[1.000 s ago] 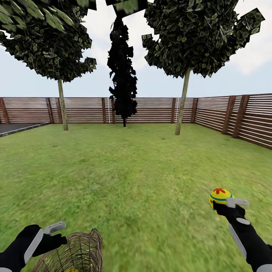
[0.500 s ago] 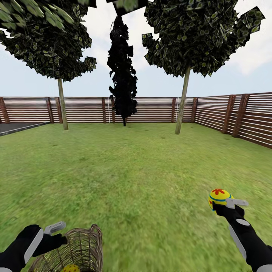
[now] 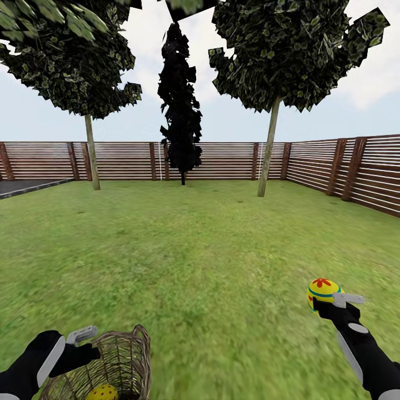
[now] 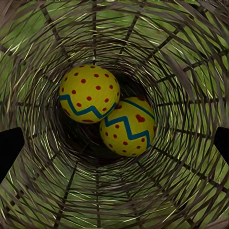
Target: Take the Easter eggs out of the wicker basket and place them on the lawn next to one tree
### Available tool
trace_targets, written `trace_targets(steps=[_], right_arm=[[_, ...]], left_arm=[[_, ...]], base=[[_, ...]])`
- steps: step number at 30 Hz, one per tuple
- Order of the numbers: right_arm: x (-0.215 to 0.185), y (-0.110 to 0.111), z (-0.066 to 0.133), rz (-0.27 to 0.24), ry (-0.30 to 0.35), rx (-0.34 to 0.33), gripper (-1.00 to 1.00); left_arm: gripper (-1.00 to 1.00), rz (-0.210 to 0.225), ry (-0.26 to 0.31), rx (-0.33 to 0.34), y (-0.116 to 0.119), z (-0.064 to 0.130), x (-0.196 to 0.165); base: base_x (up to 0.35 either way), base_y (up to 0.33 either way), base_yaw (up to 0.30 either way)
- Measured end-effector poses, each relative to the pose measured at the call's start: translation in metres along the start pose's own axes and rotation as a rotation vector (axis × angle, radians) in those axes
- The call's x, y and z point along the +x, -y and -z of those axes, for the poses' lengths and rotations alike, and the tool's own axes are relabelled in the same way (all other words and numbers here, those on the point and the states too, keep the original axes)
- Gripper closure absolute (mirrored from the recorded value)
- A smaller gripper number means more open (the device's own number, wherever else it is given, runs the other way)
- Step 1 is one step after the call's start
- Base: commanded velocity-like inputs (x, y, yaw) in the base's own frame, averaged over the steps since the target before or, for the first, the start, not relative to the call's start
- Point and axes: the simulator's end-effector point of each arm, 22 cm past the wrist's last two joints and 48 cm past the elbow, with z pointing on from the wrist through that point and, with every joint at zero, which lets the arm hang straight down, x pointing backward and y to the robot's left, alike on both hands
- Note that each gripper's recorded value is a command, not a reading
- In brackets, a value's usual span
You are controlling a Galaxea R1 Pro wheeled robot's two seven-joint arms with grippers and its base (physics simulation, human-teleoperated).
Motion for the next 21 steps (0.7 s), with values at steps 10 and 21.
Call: trace_targets(steps=[10,21], right_arm=[[0.022,-0.002,-0.002,0.049,-0.003,-0.016,1.0],[0.059,-0.038,0.003,0.061,-0.076,-0.083,1.0]], left_arm=[[-1.0,0.004,0.028,-0.001,-0.013,0.007,-0.012],[-1.0,0.002,0.009,0.052,0.021,-0.002,0.0]], base=[[0.0,0.0,0.0],[0.0,0.0,0.0]])
